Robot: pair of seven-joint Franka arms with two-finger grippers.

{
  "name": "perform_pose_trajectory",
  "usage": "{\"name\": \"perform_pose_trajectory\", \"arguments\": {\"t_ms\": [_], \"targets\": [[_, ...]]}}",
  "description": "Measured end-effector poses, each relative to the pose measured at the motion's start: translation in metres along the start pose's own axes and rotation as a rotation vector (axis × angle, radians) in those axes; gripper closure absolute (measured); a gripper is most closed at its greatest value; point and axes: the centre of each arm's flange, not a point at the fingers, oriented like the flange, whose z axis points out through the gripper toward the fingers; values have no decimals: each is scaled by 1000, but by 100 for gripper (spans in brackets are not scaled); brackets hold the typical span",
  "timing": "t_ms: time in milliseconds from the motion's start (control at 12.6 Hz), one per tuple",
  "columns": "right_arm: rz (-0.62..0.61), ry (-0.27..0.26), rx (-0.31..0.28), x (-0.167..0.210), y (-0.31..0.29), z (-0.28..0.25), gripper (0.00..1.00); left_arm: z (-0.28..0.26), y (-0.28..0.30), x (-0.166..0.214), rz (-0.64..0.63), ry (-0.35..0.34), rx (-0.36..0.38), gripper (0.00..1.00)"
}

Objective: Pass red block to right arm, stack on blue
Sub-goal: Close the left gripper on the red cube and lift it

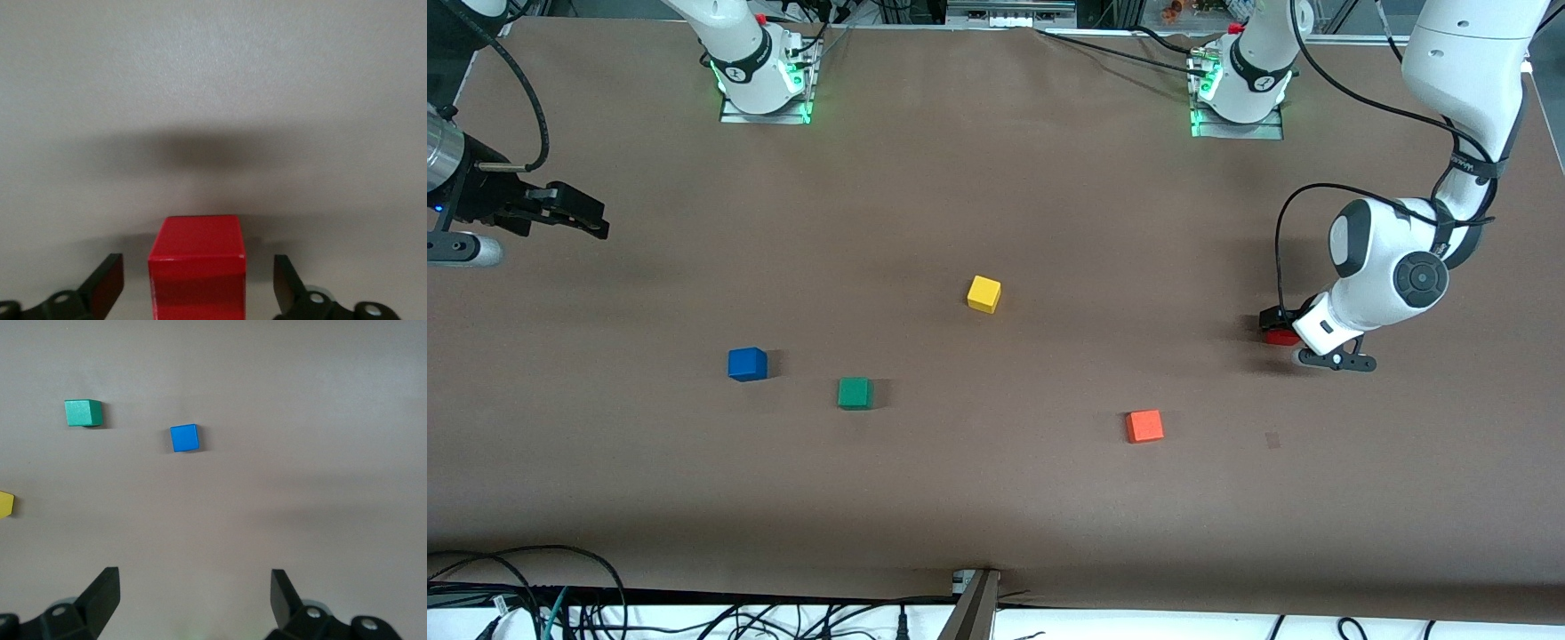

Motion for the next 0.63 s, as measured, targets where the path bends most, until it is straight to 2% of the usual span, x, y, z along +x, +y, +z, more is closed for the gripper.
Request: {"name": "perform_pose_trajectory", "arguments": {"t_ms": [79, 159, 317, 396, 634], "targets": [[0, 0, 0, 0, 0, 0, 0, 2, -1, -1, 3, -4, -1, 4], [0, 0, 0, 0, 0, 0, 0, 3, -1, -1, 5, -6, -2, 11], [0, 0, 0, 0, 0, 0, 0, 3, -1, -1, 14, -5, -2, 36], [0, 0, 0, 0, 0, 0, 0, 1, 0, 1, 46, -1, -2, 45], [0, -2, 0, 1, 0, 1, 0, -19, -2, 13, 205, 43, 10, 44]]}}
